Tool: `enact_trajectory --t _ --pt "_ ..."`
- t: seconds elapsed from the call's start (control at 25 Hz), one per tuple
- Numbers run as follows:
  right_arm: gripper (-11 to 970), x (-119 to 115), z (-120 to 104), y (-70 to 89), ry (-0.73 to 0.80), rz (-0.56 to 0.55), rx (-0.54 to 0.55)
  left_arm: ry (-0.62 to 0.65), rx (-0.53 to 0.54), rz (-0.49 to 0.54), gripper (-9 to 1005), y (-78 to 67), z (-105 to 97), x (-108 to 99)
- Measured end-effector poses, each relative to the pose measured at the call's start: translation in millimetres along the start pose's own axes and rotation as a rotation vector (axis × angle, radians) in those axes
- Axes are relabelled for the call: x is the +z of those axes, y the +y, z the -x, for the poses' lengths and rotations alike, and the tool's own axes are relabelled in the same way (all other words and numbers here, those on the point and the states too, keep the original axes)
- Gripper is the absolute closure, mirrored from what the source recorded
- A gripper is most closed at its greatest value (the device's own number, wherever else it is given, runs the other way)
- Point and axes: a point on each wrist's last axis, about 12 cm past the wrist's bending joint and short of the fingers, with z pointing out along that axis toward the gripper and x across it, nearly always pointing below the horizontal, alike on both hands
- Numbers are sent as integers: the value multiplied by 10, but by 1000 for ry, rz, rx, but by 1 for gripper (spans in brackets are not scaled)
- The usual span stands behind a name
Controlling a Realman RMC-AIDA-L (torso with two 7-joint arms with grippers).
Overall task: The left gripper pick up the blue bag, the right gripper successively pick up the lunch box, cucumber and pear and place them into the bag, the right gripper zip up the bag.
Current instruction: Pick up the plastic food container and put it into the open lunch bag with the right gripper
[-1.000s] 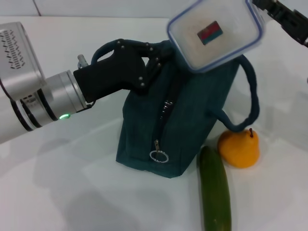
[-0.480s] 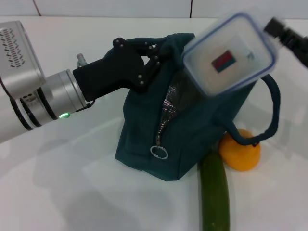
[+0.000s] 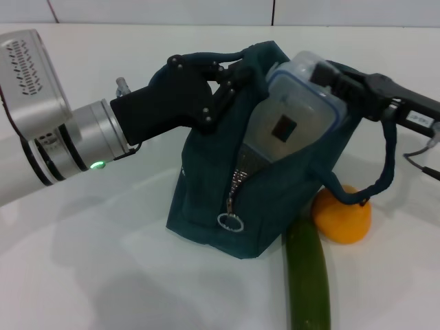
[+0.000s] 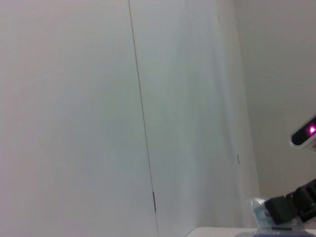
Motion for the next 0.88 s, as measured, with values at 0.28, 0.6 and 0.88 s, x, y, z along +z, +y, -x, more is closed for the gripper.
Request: enact_trajectory --t 0.28,0.6,0.88 --pt "754 28 32 5 15 17 -14 -2 -3 -1 949 -11 -4 -3" --pt "746 -33 104 -20 12 7 -35 -19 -24 24 949 -13 -14 7" --pt "479 -209 337 -40 29 -6 -132 -25 -22 38 949 -6 -15 -8"
